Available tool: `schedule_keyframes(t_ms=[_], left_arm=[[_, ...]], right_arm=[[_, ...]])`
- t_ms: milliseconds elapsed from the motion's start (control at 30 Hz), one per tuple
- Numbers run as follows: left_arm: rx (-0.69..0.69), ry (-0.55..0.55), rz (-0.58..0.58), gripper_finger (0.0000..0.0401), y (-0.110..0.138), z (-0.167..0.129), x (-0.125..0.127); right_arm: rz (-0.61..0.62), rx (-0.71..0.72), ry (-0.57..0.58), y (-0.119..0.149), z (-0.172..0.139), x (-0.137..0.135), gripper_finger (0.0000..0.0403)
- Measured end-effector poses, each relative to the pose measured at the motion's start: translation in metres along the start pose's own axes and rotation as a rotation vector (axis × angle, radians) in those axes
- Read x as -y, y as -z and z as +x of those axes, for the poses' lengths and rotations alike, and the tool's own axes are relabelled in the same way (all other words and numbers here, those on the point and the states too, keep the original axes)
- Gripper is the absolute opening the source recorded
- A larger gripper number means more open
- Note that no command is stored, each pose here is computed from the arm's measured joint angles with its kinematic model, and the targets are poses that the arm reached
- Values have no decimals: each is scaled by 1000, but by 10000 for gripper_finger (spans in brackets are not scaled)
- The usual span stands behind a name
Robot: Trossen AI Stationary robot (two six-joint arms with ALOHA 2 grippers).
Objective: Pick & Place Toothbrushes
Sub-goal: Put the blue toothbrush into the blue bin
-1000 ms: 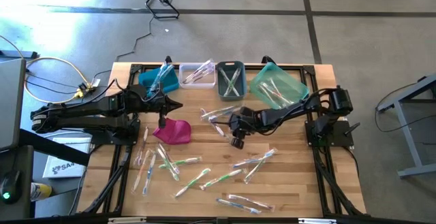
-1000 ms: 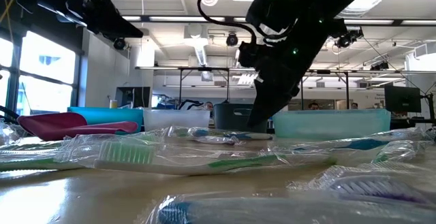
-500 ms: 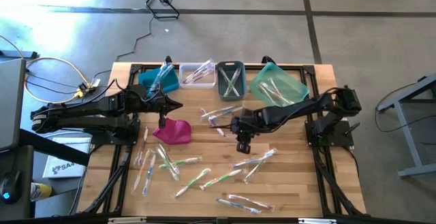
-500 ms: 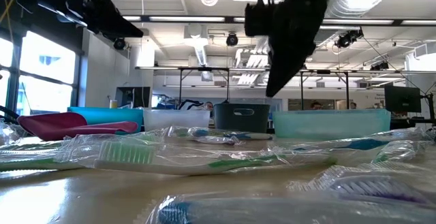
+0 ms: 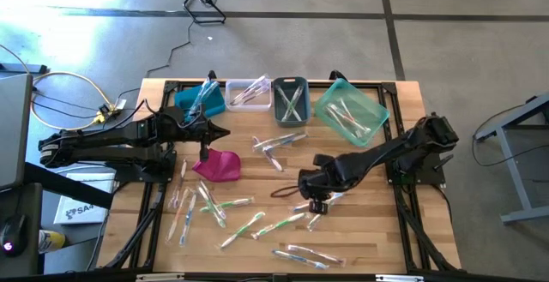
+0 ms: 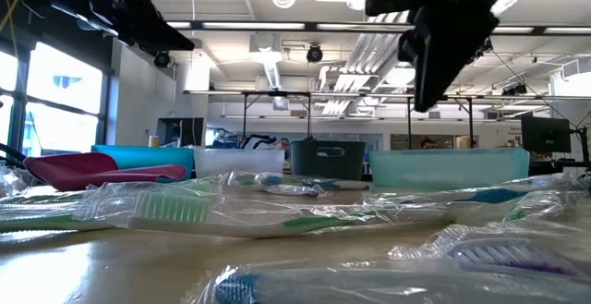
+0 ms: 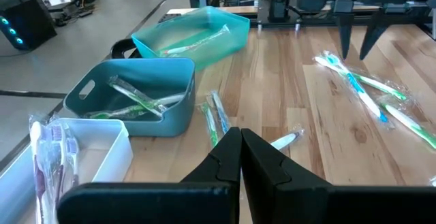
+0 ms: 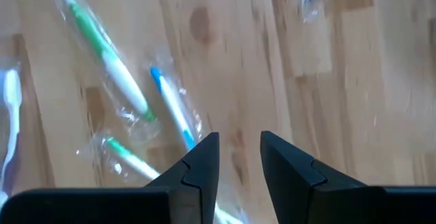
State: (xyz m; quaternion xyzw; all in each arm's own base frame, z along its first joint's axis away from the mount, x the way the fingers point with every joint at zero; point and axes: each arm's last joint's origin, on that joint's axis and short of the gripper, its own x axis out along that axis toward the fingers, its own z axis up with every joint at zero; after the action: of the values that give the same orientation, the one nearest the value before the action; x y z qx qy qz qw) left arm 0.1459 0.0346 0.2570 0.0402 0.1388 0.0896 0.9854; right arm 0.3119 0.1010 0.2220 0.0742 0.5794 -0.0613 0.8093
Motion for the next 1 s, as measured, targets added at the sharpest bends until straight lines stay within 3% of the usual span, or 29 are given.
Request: schedule_keyframes(t_ms=[467,833,1000], left_arm=[[0,0,-19,6,0,0,0],[-1,0,-20,6,0,0,0],[0,0,-20,6,0,0,0]], right_arm=[[32,-78,37,31,8,-19,105],[49,-91,47,44,25,-15,189],[55,-62,21,48,34,-14,198]])
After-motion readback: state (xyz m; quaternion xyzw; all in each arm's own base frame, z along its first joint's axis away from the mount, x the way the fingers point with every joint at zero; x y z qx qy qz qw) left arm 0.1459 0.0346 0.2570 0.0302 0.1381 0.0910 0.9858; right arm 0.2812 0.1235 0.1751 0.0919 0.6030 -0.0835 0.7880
